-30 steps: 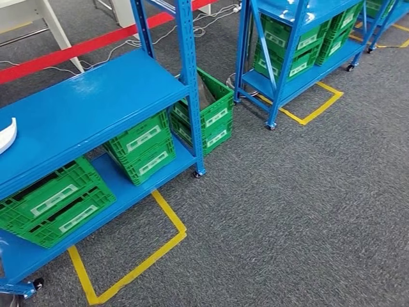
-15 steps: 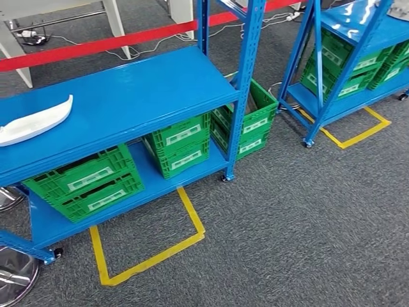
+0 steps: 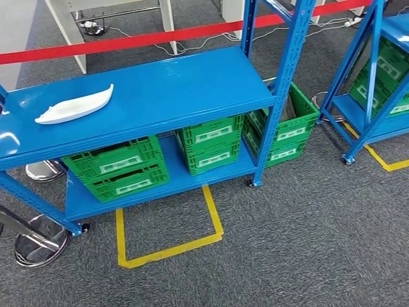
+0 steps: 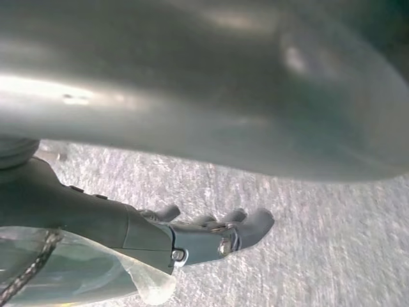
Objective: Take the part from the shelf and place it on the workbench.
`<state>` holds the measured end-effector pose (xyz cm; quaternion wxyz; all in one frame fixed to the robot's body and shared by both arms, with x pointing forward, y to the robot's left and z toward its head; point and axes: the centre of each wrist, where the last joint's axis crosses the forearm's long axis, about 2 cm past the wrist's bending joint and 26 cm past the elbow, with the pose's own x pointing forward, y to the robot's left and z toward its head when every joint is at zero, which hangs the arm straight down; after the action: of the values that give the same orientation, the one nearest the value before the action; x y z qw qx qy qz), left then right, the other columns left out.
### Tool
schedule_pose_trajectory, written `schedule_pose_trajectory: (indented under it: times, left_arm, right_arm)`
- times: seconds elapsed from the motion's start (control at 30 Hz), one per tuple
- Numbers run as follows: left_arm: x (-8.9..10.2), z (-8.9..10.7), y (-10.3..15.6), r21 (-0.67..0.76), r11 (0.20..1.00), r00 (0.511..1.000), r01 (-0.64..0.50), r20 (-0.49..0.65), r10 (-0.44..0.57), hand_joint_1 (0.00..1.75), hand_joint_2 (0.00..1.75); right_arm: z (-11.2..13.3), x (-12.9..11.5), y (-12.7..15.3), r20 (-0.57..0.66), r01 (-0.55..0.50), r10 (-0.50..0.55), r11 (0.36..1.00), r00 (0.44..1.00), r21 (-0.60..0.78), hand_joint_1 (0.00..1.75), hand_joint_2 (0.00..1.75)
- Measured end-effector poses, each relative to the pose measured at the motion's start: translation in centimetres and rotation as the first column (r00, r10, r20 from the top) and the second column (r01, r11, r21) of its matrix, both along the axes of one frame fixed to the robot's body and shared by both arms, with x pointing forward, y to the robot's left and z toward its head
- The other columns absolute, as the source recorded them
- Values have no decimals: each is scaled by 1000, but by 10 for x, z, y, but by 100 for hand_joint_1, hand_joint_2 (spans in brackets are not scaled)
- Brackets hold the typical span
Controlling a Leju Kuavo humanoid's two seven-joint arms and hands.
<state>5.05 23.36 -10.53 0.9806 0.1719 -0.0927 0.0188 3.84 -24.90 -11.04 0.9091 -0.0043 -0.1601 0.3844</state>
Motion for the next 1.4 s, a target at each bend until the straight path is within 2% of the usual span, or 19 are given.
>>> schedule_pose_trajectory:
  times: [0.17, 0.4, 0.53, 0.67, 0.8, 0.9, 1.03, 1.17, 1.23, 1.37, 1.4]
  left_arm:
    - [4, 2, -8, 1, 998, 998, 67, -5, -67, 0, 0]
    - [3, 2, -16, -23, 995, 995, 96, -4, -96, 0, 0]
    - [3, 2, -19, -56, 992, 993, 113, -15, -114, 0, 0]
    - [4, 3, -21, -84, 984, 987, 156, -30, -159, 0, 0]
    - [5, 3, -21, -59, 983, 983, 176, -43, -179, 0, 0]
    - [4, 3, -20, -15, 988, 987, 156, -29, -157, 0, 0]
    - [4, 3, -19, 23, 990, 990, 141, 21, -142, 0, 0]
    - [3, 3, -18, 36, 990, 989, 138, 55, -140, 0, 0]
    - [3, 3, -18, 40, 989, 987, 140, 78, -142, 0, 0]
    - [2, 3, -18, 30, 987, 979, 158, 128, -160, 0, 175]
    - [3, 3, -19, 25, 986, 976, 165, 140, -167, 0, 175]
  right_arm:
    - [3, 7, 24, -20, 64, -64, 998, 998, -2, 0, 0]
    - [3, 4, 23, -60, 130, -130, 992, 990, -5, 0, 0]
    - [2, 3, 21, -103, 156, -160, 987, 982, -46, 0, 175]
    - [2, 4, 19, -199, 208, -229, 970, 953, -122, 0, 175]
    - [2, 5, 18, -204, 229, -266, 955, 942, -191, 0, 0]
    - [2, 5, 17, -197, 281, -321, 937, 926, -207, 0, 0]
    - [2, 2, 19, -209, 387, -428, 898, 879, -211, 0, 0]
    - [2, 1, 19, -212, 441, -482, 872, 850, -213, 0, 0]
    - [2, 0, 18, -213, 458, -499, 862, 840, -217, 0, 87]
    - [2, -1, 17, -221, 482, -527, 846, 821, -227, 0, 87]
    - [2, -1, 17, -219, 487, -531, 843, 818, -228, 0, 131]
